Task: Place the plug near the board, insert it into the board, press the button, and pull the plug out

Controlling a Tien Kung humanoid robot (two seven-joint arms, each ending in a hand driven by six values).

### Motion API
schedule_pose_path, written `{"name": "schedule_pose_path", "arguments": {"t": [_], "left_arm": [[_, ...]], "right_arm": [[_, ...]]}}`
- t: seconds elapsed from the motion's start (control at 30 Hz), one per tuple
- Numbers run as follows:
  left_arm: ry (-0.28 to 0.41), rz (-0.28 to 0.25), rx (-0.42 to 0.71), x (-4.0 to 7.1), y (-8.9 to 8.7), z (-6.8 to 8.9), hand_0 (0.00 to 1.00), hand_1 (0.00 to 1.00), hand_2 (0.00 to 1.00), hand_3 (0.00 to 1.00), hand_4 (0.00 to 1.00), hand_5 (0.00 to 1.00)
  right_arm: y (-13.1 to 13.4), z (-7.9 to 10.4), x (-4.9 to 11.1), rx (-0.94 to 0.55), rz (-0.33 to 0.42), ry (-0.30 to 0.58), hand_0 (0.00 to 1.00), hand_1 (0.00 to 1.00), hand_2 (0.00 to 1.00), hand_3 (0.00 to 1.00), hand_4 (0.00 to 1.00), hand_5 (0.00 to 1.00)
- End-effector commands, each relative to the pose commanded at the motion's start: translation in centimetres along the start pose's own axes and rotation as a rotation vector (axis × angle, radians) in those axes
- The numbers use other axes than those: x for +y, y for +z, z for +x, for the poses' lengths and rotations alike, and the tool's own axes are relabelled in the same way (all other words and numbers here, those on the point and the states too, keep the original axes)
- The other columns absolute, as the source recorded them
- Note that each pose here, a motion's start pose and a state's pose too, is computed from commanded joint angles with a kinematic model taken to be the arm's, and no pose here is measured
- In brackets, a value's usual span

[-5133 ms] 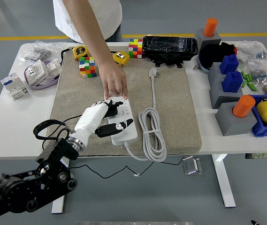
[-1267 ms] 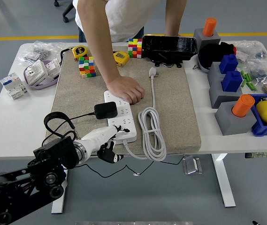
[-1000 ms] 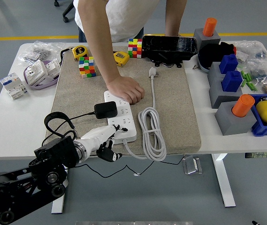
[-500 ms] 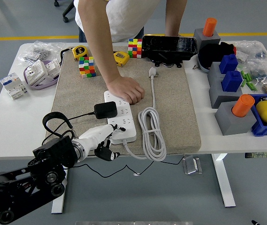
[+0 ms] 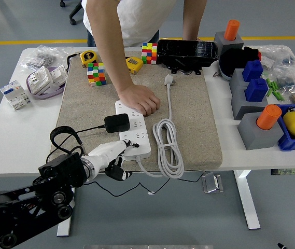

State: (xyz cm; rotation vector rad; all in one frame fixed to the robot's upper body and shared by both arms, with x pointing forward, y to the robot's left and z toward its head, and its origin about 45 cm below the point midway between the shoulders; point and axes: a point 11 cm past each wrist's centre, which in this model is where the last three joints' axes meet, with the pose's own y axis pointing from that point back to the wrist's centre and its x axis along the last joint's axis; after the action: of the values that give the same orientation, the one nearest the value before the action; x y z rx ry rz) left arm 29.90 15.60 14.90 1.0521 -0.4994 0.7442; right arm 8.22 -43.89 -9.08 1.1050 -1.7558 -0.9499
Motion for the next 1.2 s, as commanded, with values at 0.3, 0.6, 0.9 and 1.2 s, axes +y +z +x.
{"name": "schedule_pose_path", "arguments": {"t": [0.3,0.6,0.9,1.2], "left_arm": [[0.009,0.018,-0.033,-0.3,-0.5,-0.1,0.071,0.08,0.149,0.849,0.737,0.002],[0.035,0.006,-0.01,0.0,-0.2,0.6,0.072,0.079,0.15,0.845,0.731,0.002],[0.097,-0.159,0.163,1.2,2.4,2.6,0.074,0.082,0.155,0.787,0.557,0.002],[0.235,-0.32,0.439,0.9,2.3,4.0,0.167,0.124,0.25,0.609,0.706,0.169]], "right_arm": [[0.0,-0.1,0.0,0.001,0.0,-0.002,0.607,0.64,0.65,0.554,0.948,0.485],[0.0,-0.1,0.0,-0.002,0.001,-0.001,0.605,0.639,0.65,0.554,0.949,0.487],[0.1,-0.1,0.0,0.002,-0.002,-0.003,0.607,0.639,0.65,0.553,0.948,0.486],[0.1,0.0,0.0,0.002,-0.002,-0.001,0.607,0.638,0.65,0.553,0.948,0.486]]}}
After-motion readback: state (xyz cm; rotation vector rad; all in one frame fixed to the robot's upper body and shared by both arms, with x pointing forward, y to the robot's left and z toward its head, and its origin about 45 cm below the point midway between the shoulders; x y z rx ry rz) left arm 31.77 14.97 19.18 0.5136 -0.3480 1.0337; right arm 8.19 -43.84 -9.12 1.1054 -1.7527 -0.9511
